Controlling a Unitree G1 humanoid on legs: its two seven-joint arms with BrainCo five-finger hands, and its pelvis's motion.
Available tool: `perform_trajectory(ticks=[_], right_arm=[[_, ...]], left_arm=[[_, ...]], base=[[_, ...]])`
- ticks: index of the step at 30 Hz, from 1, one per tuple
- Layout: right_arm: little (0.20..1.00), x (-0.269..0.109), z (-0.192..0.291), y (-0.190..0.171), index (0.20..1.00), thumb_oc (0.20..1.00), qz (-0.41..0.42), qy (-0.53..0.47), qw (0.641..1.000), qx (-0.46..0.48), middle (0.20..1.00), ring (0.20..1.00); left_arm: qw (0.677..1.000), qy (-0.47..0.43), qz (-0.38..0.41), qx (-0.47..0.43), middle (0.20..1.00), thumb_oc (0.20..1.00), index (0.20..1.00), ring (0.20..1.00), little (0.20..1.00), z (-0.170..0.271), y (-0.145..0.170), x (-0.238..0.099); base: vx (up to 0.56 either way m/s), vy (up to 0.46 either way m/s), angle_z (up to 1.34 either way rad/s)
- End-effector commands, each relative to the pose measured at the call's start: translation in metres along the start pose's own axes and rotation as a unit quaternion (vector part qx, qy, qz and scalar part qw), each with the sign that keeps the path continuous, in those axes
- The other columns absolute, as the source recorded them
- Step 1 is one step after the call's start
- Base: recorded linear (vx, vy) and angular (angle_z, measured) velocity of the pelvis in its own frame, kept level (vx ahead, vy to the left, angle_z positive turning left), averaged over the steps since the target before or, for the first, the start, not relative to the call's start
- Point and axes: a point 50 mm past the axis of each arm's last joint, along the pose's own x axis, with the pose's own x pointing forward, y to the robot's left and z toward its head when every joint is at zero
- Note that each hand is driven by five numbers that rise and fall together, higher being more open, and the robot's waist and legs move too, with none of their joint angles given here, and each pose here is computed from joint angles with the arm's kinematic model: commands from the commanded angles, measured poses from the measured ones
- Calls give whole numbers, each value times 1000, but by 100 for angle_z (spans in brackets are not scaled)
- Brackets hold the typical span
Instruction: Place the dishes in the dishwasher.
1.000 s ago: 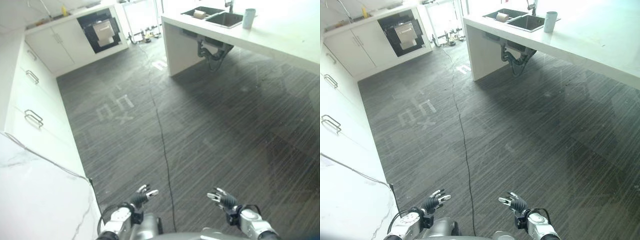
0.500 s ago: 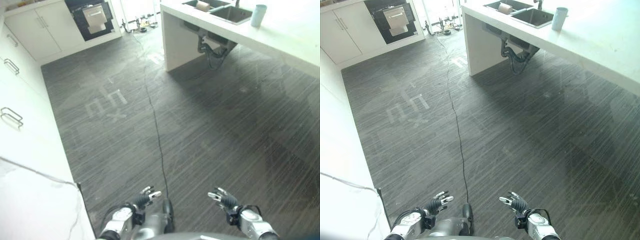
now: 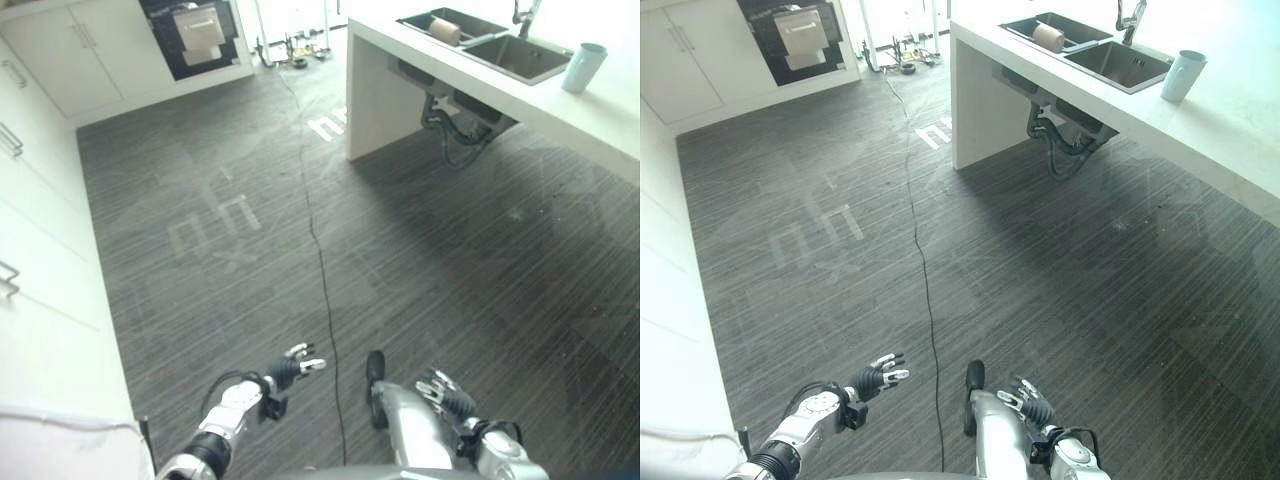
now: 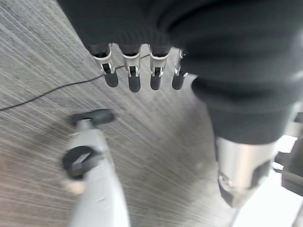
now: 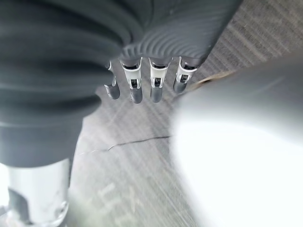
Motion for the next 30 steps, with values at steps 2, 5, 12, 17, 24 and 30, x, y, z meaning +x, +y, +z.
perform_trajectory(ticks=[2,5,12,17,24,30], right_arm=[[1000,11,33,7,1000,1000,28,-52,998,-32,1000,1000],[1000,11,37,4,1000,1000,30,-50,997,-51,1000,1000],[1000,8,40,-4,1000,1000,29,-37,996,-78,1000,1000],[1000,11,36,1,1000,1000,28,-22,997,-75,1000,1000],[1000,11,23,-4,1000,1000,11,-13,999,-49,1000,1000],[1000,5,12,6,1000,1000,8,-14,1000,-27,1000,1000]], left_arm=[[1000,-23,2,10,1000,1000,1000,1000,1000,-1,-5,-1],[1000,-19,0,18,1000,1000,1000,1000,1000,-6,-7,-1],[999,-40,-16,-16,1000,1000,1000,1000,1000,1,-9,0],[999,-38,-13,-23,1000,1000,1000,1000,1000,2,-10,1],[999,-21,-24,19,1000,1000,1000,1000,1000,0,-9,2],[998,-8,-31,55,1000,1000,1000,1000,1000,7,-5,2]], base=[[481,-290,12],[378,-267,23],[404,-153,-32],[468,190,-67],[472,266,-18],[386,306,36]])
